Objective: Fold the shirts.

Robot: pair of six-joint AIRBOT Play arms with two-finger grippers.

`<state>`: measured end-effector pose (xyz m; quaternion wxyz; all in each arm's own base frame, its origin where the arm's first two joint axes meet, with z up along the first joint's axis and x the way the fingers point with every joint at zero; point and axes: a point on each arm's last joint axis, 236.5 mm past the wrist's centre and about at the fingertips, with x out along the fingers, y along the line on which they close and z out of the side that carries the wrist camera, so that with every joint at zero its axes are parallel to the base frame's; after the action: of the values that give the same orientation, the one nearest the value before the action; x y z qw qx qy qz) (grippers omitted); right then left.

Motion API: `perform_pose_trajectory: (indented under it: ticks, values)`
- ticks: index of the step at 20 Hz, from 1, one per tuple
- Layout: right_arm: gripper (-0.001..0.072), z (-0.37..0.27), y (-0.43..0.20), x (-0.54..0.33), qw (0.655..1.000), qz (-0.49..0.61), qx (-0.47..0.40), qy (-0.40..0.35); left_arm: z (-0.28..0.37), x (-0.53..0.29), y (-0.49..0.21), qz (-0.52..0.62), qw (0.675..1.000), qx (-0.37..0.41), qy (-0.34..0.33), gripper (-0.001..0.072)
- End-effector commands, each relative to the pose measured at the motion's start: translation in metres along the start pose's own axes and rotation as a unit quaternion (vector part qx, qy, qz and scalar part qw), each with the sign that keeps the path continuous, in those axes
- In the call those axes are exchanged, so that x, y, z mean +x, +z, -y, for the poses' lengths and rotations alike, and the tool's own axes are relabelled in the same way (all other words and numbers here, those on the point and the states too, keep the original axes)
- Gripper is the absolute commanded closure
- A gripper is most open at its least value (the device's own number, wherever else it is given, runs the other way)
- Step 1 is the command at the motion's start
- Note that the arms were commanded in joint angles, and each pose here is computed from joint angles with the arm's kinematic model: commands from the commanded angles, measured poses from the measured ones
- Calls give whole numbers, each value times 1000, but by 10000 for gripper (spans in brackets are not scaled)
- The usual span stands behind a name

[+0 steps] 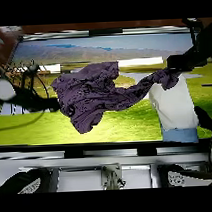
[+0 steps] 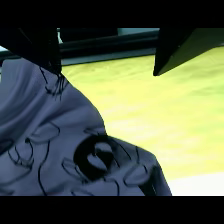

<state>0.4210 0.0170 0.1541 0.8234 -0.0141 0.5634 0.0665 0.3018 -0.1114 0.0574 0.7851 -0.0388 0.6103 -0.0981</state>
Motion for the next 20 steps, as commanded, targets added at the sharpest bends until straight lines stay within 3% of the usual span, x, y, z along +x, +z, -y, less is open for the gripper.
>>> perform_pose_trajectory:
  ticks: [1, 3, 10, 11, 13, 14, 17, 20]
  values:
    - [637, -9, 4, 4, 1000, 8, 1, 20, 39, 60, -74, -26, 992, -81, -96, -13]
    - [637, -9, 5, 4, 1000, 10, 1, 20, 54, 87, -77, -10, 984, -118, -133, -13]
    - [637, -9, 5, 4, 1000, 10, 1, 20, 58, 145, -66, -14, 977, -155, -144, -13]
    - [637, -9, 5, 4, 1000, 10, 1, 20, 59, 148, -59, -3, 976, -160, -147, 46]
    - [637, -9, 7, 4, 1000, 15, 1, 20, 58, 141, -34, 39, 972, -170, -155, 525]
    - [637, -15, 10, 4, 999, 22, 1, 34, 61, 131, -18, 56, 974, -149, -161, 619]
    - [637, -47, 47, -24, 989, 111, -7, 96, 69, 55, 53, 121, 974, -46, -183, 648]
    - [637, -63, 106, -116, 947, 299, -7, 117, 64, -82, 132, 243, 956, 32, -158, 648]
